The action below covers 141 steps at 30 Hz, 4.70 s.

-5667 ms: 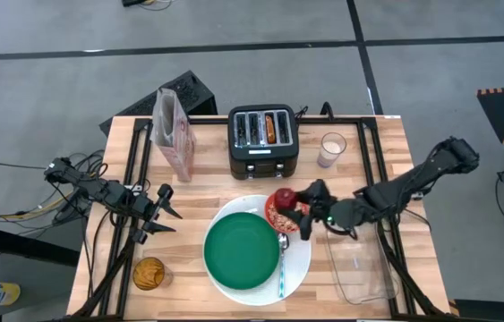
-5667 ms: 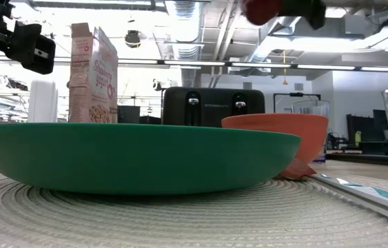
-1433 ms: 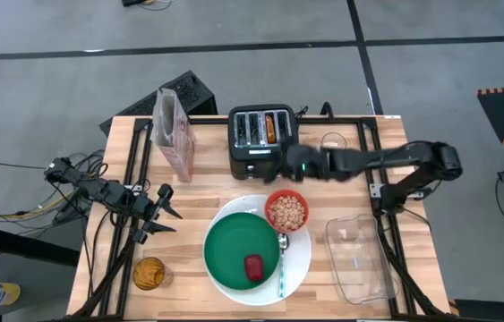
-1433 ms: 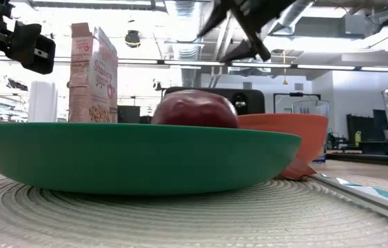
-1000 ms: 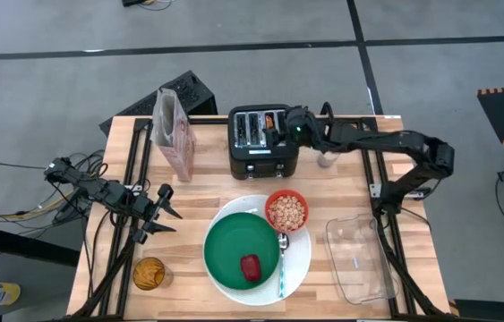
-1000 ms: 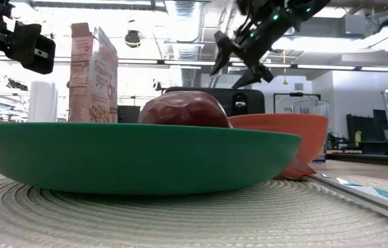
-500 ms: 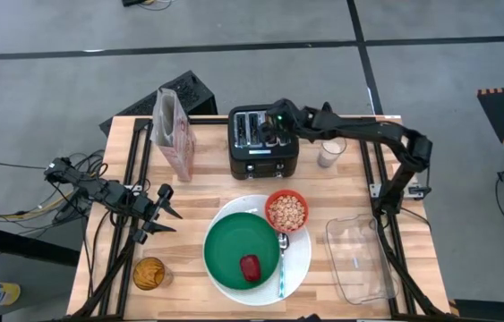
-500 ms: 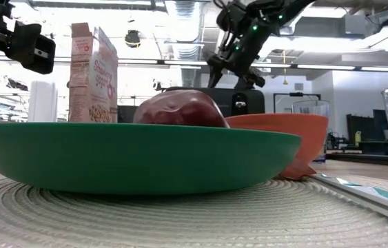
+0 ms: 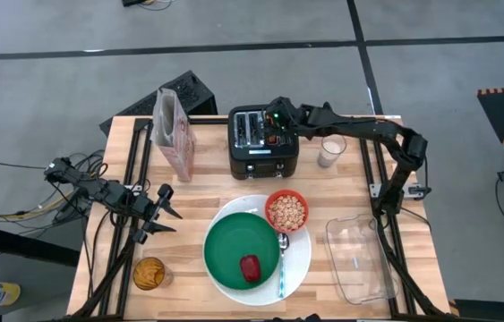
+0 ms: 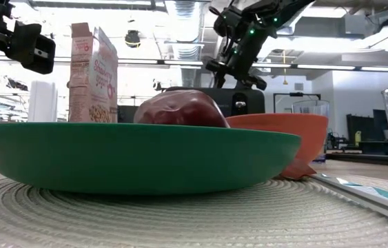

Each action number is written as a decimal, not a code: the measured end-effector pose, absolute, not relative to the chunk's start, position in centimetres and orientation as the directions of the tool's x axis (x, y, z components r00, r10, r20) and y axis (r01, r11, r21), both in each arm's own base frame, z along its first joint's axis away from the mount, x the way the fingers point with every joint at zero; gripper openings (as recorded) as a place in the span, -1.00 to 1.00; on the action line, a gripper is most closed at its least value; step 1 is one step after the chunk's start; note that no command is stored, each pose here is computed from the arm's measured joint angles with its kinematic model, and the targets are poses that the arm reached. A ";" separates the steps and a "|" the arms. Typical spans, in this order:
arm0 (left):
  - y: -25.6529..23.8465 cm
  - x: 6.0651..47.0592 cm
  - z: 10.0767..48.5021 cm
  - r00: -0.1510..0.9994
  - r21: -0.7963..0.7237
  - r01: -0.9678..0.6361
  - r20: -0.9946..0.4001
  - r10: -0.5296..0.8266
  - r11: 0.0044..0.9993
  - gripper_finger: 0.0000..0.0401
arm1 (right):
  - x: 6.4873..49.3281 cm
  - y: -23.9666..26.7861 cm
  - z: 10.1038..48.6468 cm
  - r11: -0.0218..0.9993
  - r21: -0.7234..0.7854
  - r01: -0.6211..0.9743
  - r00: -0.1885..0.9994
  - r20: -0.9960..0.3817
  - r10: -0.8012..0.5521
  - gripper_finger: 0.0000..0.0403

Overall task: Arrange a breakfast setting
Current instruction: Put the bread on the plate

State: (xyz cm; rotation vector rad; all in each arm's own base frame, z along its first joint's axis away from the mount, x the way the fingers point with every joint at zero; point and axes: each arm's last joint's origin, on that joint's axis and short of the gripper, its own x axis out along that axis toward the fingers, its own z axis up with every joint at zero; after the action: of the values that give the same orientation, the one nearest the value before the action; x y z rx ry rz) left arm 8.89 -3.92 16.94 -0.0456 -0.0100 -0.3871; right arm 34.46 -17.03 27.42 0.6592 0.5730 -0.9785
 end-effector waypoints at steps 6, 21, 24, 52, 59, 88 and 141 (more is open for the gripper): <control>-3.9 8.9 16.9 0.926 -0.042 0.377 0.018 -0.377 0.925 -0.12 | 34.5 -17.0 27.4 0.381 0.259 0.888 0.444 -0.702 -0.557 0.04; -3.9 8.9 16.9 0.926 -0.042 0.378 0.018 -0.377 0.925 -0.12 | 34.4 -17.0 27.5 0.373 0.271 0.888 0.447 -0.703 -0.554 -0.60; -3.9 8.9 16.9 0.926 -0.042 0.378 0.018 -0.377 0.925 -0.12 | 34.3 -16.9 27.7 0.371 0.276 0.887 0.450 -0.700 -0.555 -0.66; -3.9 8.9 16.9 0.926 -0.042 0.377 0.018 -0.377 0.925 -0.12 | 34.2 -16.4 32.2 0.398 0.203 0.894 0.417 -0.701 -0.579 -0.70; -3.9 8.9 16.9 0.926 -0.042 0.378 0.018 -0.377 0.925 -0.12 | 34.7 -16.3 31.4 0.369 0.200 0.908 0.392 -0.720 -0.572 -0.70; -3.9 8.9 16.9 0.926 -0.042 0.377 0.018 -0.377 0.925 -0.12 | 36.0 -17.4 31.7 0.289 0.319 0.903 0.429 -0.720 -0.545 -0.70; -3.9 8.9 16.9 0.926 -0.042 0.378 0.018 -0.377 0.925 -0.12 | 33.0 -7.4 42.4 0.590 0.295 0.751 0.616 -0.634 -0.467 -0.69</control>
State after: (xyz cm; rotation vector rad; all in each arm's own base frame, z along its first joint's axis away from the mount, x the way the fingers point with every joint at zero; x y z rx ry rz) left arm 8.90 -3.92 16.94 -0.0455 -0.0097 -0.3871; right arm 33.05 -7.44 42.42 0.5868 0.5359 -0.7494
